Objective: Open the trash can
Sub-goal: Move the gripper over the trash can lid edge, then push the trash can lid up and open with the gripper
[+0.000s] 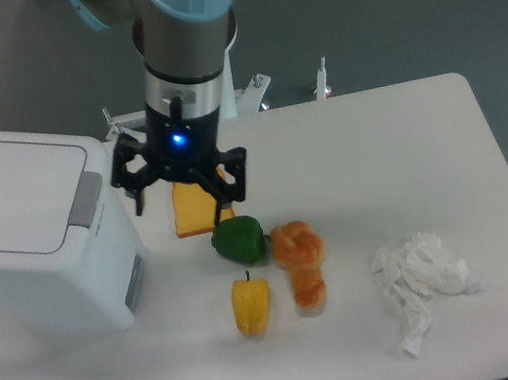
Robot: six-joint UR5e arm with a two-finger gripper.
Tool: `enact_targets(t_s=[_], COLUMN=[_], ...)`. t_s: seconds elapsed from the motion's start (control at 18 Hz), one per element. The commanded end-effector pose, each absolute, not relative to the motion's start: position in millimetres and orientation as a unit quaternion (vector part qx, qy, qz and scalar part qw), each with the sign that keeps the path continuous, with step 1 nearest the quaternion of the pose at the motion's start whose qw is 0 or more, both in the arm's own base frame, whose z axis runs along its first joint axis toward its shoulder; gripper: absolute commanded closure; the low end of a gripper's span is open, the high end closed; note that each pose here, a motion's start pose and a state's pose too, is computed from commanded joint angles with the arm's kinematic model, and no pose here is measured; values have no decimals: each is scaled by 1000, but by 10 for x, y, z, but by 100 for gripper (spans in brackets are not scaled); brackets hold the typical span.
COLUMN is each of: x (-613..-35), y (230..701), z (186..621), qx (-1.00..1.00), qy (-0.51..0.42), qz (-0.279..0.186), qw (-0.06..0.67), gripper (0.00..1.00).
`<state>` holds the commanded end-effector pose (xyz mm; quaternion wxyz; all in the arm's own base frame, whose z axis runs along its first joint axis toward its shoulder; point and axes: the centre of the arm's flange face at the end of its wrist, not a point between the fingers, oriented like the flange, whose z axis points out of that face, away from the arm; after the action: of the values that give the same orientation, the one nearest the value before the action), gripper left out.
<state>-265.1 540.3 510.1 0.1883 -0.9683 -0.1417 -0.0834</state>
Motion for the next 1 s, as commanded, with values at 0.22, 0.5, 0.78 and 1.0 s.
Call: enact_targets(t_s=[0.22, 0.5, 0.78, 1.0], x=[-2562, -2420, -2362, -2358], y=[5434, 5404, 5406, 5414], z=[5036, 4896, 4916, 4909], qx=[-968, -970, -969, -968], qy=[-147, -143, -152, -155], qz=[-90, -100, -102, -103], qw=[181, 167, 167, 167], gripper=[0, 0, 0, 0])
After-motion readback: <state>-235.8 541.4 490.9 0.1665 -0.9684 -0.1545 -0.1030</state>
